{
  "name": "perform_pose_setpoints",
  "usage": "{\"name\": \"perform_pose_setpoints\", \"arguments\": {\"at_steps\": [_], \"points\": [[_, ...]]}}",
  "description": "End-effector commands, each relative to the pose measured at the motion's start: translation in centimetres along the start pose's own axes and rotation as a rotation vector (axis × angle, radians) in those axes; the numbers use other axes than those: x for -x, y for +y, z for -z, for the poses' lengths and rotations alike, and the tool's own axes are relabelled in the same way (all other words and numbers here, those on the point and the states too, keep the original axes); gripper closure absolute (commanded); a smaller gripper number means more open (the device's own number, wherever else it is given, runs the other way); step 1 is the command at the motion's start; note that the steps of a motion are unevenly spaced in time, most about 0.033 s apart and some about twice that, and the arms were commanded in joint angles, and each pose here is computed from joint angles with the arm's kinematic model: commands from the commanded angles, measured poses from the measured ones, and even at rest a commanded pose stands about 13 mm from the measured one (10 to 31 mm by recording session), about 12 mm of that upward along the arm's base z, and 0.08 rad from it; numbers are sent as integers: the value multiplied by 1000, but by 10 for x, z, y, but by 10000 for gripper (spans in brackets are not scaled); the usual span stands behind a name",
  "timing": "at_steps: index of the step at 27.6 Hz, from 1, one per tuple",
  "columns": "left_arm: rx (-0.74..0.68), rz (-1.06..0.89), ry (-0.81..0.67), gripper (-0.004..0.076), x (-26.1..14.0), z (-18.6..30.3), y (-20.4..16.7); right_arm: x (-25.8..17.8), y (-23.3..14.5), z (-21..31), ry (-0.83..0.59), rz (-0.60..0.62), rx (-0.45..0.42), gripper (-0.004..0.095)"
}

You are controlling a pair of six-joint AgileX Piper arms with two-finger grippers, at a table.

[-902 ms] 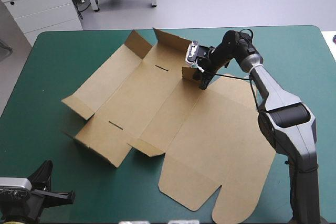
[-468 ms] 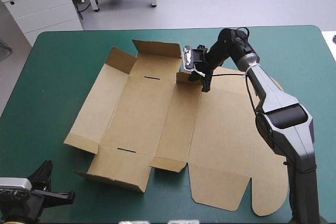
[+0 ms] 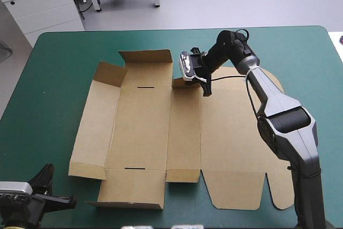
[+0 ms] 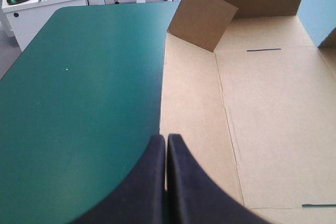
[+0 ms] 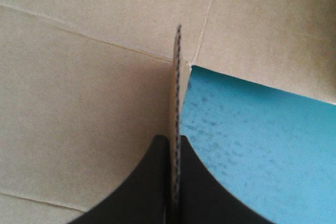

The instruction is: Fold the box

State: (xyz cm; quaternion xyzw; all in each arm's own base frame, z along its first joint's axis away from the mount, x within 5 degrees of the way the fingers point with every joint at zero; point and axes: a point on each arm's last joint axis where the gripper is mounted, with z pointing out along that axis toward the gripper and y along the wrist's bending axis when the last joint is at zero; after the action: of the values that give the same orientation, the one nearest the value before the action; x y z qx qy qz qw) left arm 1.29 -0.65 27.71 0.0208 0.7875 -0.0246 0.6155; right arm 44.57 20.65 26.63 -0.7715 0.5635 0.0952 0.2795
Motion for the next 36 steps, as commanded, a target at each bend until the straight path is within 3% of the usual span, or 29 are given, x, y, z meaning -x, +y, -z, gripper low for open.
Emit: {"name": "perform_pose_setpoints", "arguments": {"at_steps": [1, 6, 9, 13, 15, 17, 22, 25, 27, 29, 30, 31, 32, 36], "points": [[3, 8, -113, 734, 13, 7, 0, 24, -6, 37, -61, 49, -101, 927], [3, 8, -113, 734, 13, 7, 0, 27, -7, 38, -89, 39, -114, 834], [3, 8, -113, 734, 13, 7, 0, 27, -6, 38, -91, 7, -108, 671], [3, 8, -113, 734, 13, 7, 0, 27, -7, 39, -97, -75, -109, 368], [3, 8, -113, 734, 13, 7, 0, 29, -8, 42, -100, -100, -119, 265], [3, 8, -113, 734, 13, 7, 0, 32, -9, 47, -109, -150, -126, 228], [3, 8, -113, 734, 13, 7, 0, 46, -17, 77, -127, -344, -190, 234], [3, 8, -113, 734, 13, 7, 0, 50, -23, 97, -111, -555, -266, 237], [3, 8, -113, 734, 13, 7, 0, 46, -26, 112, -58, -728, -361, 342], [3, 8, -113, 734, 13, 7, 0, 40, -28, 117, -18, -844, -420, 511], [3, 8, -113, 734, 13, 7, 0, 36, -29, 118, 6, -914, -448, 619], [3, 8, -113, 734, 13, 7, 0, 28, -30, 121, 36, -1061, -510, 864], [3, 8, -113, 734, 13, 7, 0, 24, -30, 123, 36, -1127, -532, 928], [6, 4, -113, 734, 13, 7, 0, 21, -28, 131, 27, -1227, -558, 909]]}}
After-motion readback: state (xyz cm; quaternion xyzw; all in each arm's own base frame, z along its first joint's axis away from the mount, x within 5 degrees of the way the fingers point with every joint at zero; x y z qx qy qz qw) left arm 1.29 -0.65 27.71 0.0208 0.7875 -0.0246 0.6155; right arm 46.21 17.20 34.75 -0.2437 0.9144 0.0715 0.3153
